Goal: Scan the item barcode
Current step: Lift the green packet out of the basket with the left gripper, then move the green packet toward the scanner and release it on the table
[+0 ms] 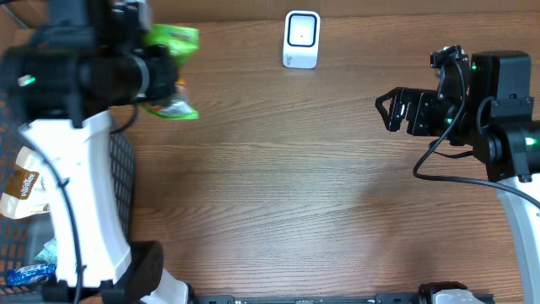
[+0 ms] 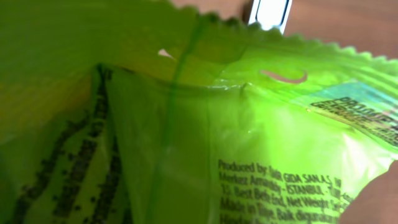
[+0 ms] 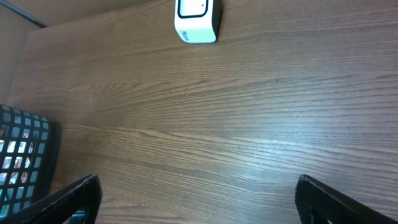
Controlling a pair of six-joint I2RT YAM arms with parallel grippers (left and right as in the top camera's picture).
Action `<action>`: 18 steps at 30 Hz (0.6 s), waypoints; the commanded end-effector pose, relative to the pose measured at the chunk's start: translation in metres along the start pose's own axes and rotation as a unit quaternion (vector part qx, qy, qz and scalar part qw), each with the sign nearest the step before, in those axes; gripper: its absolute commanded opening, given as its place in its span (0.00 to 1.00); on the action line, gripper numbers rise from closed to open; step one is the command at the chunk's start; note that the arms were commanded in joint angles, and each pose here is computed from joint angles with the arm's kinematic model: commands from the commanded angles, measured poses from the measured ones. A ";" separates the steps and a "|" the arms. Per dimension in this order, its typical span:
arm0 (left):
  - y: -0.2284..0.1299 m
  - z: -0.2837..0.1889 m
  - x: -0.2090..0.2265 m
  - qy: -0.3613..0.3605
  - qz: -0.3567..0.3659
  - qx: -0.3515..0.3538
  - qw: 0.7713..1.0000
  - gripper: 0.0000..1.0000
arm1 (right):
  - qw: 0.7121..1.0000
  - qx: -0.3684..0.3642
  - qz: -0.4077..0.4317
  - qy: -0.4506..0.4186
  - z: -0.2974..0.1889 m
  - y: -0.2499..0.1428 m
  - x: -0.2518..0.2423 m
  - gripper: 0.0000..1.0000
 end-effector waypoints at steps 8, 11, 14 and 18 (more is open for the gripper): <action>-0.025 0.141 -0.050 0.010 0.014 0.195 0.981 0.04 | 1.000 -0.015 -0.008 0.006 -0.005 0.007 0.006 1.00; -0.037 0.179 -0.069 0.001 0.038 0.225 0.974 0.04 | 1.000 -0.016 -0.008 0.006 -0.005 0.007 0.006 1.00; -0.050 0.204 -0.085 -0.009 0.053 0.249 0.967 0.04 | 1.000 -0.015 -0.008 0.006 -0.005 0.007 0.006 1.00; -0.063 0.222 -0.095 -0.005 0.046 0.265 0.963 0.04 | 1.000 -0.015 -0.008 0.006 -0.005 0.007 0.006 1.00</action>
Point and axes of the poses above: each gripper's point midway between its finger pads, its own z axis out along the fingers, its own x axis along the line the jaws close on, y = z × x, the point moved 6 cm from there along -z, back along the fingers, and after that the axes turned 13 degrees about z, right-handed, at the moved point
